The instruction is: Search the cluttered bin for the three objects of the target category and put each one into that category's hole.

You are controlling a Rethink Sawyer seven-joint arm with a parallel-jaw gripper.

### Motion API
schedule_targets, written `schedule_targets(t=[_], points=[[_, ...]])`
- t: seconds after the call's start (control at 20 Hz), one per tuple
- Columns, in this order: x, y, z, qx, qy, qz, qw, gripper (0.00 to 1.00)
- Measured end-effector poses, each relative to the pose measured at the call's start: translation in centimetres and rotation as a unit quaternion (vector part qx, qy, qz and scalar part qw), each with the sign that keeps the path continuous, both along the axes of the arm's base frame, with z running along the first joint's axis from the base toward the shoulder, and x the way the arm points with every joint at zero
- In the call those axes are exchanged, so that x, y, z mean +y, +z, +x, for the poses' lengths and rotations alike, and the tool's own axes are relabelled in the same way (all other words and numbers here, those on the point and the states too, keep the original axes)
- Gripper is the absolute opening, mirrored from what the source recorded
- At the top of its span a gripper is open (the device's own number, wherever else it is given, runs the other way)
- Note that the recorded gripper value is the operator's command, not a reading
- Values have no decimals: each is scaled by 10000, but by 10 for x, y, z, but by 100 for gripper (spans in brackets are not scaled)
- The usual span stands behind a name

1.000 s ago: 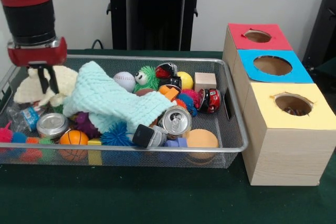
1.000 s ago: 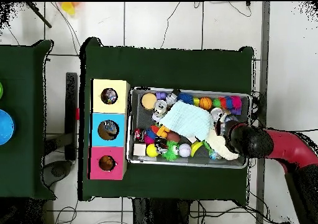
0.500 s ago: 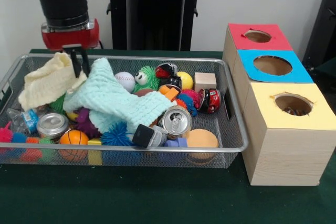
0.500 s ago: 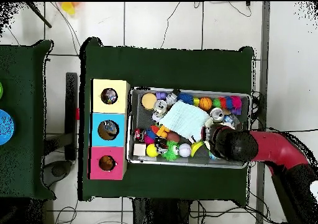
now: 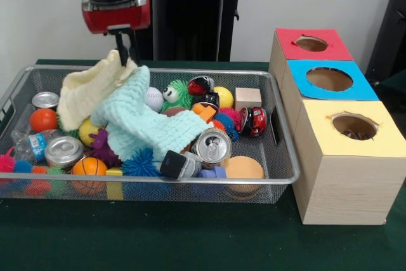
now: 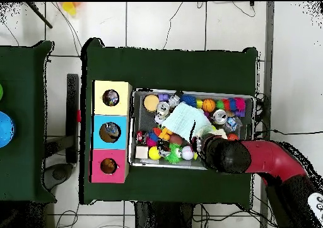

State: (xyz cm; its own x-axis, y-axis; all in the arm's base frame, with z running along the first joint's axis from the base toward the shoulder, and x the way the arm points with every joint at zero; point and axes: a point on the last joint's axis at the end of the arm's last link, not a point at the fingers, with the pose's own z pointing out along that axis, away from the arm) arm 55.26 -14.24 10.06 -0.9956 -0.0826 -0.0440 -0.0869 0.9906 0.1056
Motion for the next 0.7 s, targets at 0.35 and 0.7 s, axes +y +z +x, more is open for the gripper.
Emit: schedule_targets(t=[0.35, 0.7], points=[[47, 54, 6, -49, -5, -52, 10000, 0], [78, 77, 10, -111, 55, -88, 9999, 100]])
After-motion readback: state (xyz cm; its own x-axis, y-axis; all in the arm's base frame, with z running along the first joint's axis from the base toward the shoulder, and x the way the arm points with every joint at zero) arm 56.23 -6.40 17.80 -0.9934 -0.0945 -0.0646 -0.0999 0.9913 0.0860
